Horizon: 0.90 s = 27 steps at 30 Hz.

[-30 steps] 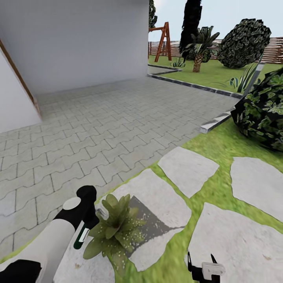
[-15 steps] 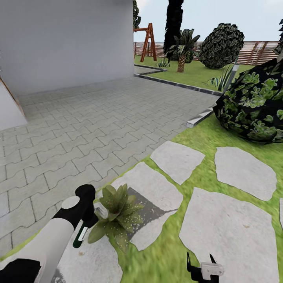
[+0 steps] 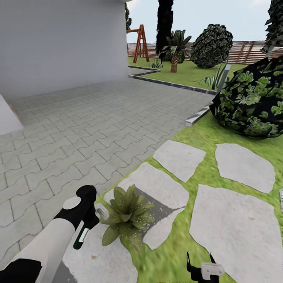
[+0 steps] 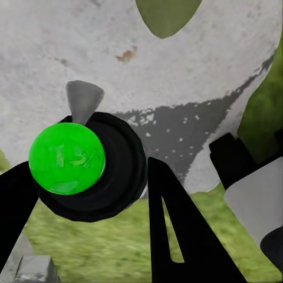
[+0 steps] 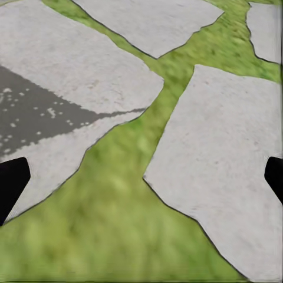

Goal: Pick up the pesticide atomizer in the garden and spray insectifuge to fully cover both potted plants in the garden.

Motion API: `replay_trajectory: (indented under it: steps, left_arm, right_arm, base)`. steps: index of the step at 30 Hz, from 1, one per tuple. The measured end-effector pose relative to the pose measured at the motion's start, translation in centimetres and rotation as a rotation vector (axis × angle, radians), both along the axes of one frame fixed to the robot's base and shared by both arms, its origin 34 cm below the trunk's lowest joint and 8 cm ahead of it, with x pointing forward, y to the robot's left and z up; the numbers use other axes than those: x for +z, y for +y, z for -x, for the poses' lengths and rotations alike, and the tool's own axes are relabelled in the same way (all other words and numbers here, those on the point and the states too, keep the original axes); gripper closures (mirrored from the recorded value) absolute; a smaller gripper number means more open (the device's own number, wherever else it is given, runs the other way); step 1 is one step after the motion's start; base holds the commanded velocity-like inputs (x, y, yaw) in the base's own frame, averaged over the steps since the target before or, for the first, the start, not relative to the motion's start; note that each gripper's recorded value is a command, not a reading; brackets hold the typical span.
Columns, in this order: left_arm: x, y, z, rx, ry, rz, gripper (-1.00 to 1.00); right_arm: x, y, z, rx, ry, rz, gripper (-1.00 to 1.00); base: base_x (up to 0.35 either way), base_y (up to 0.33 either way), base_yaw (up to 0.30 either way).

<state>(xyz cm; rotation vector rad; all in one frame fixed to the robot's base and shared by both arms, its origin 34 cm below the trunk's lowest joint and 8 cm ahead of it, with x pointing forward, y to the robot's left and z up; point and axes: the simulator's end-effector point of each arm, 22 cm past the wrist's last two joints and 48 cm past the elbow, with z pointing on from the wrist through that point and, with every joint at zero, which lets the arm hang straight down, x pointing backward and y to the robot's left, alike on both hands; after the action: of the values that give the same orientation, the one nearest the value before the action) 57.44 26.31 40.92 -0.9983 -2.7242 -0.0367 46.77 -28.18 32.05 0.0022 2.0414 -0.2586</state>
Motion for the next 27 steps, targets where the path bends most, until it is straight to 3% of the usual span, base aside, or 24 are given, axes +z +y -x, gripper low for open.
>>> replay_trajectory:
  steps: [10,17,27]
  left_arm:
    - [0.0,-0.5,0.0,-0.002,0.0,0.006,1.0]
    - [0.2,-0.6,-0.3,-0.001,-0.009,0.013,1.0]
    - [0.3,-1.6,-0.4,-0.002,-0.008,0.036,1.0]
  right_arm:
    - [0.0,0.0,0.0,0.0,0.0,0.0,-1.0]
    - [0.0,0.0,0.0,0.0,-0.001,0.0,-1.0]
    - [0.0,0.0,0.0,0.0,-0.001,0.0,-1.0]
  base:
    - [0.093,0.312,-0.267]
    - [0.033,0.042,-0.245]
    - [0.0,0.0,-0.016]
